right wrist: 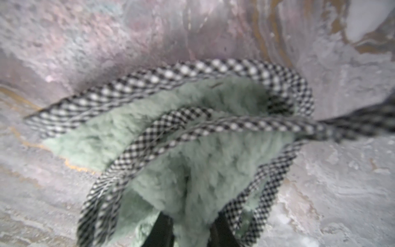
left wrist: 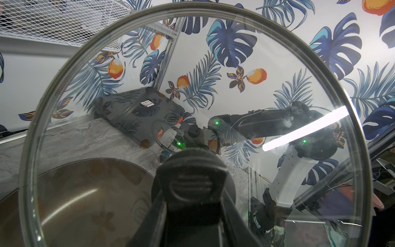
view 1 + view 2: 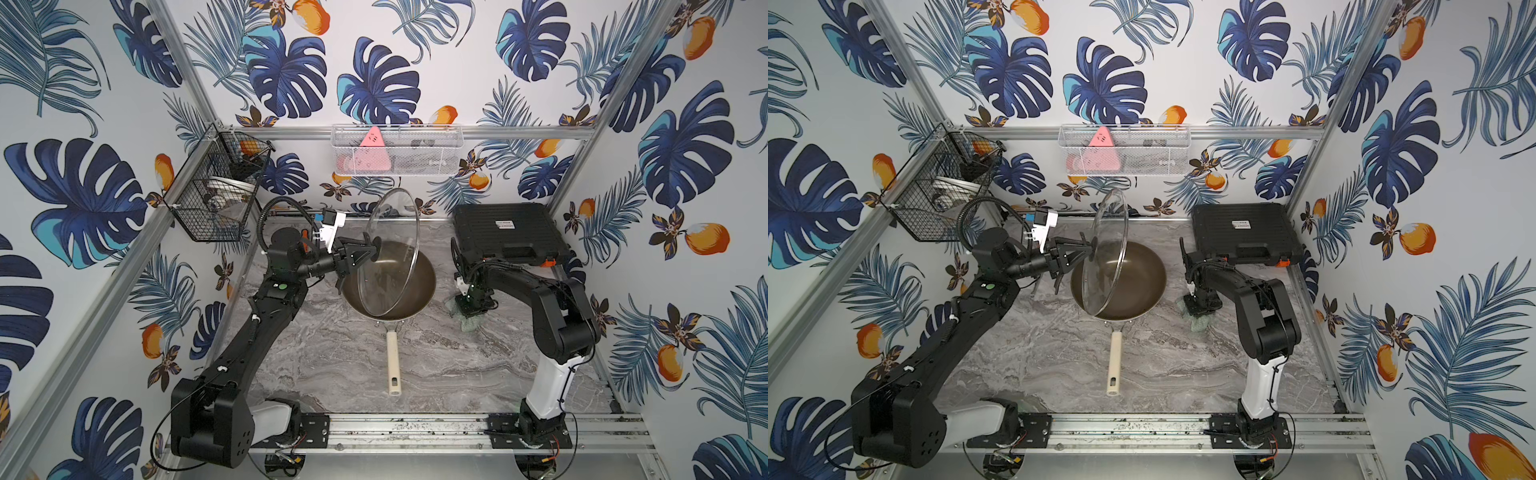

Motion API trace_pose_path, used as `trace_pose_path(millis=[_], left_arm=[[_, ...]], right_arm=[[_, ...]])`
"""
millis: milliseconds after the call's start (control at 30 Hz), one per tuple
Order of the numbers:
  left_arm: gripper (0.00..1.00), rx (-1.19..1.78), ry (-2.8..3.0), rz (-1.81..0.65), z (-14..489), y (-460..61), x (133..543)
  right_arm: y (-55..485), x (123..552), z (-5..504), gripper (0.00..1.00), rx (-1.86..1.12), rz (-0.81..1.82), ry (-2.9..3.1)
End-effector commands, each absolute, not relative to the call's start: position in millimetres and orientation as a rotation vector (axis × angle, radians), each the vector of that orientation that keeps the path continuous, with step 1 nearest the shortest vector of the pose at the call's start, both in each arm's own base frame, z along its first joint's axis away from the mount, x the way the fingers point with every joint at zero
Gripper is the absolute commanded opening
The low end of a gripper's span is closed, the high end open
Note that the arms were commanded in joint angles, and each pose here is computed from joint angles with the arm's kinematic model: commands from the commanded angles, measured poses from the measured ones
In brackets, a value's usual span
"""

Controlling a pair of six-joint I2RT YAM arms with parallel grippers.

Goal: Wipe the pot lid with a cloth
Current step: Pick up the cleaning item at the center of the board, then wipe the pot lid.

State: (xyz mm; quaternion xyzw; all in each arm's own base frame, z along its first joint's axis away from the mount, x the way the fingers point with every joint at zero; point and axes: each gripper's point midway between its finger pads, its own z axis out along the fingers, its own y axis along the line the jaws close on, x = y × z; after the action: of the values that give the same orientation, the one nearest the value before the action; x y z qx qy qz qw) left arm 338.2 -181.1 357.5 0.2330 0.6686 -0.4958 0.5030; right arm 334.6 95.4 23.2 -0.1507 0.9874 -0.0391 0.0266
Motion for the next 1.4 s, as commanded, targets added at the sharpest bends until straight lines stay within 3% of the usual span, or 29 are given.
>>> trace_pose_path(millis=[0,100,700,1100,1367], left_arm=[[0.00,0.618,1.484,-1.136,384,-180,336],[0.00,0.610,1.482,-1.142,383,-180,337],[0.00,0.644,1.356,-1.247,395,-184,333],[0.00,0.577,1.207,-1.470,410,-173,348],[0.00,0.553,1.210,-1.481,409,-172,353]], right_arm=[[94,337,41,0.15,-0.387,-0.127,3.020],[98,338,56,0.00,-0.356,-0.082,2.997],[169,337,186,0.00,-0.382,0.619,2.519],[223,298,290,0.00,-0.618,1.193,2.004],[248,303,339,0.00,-0.688,1.445,1.750]])
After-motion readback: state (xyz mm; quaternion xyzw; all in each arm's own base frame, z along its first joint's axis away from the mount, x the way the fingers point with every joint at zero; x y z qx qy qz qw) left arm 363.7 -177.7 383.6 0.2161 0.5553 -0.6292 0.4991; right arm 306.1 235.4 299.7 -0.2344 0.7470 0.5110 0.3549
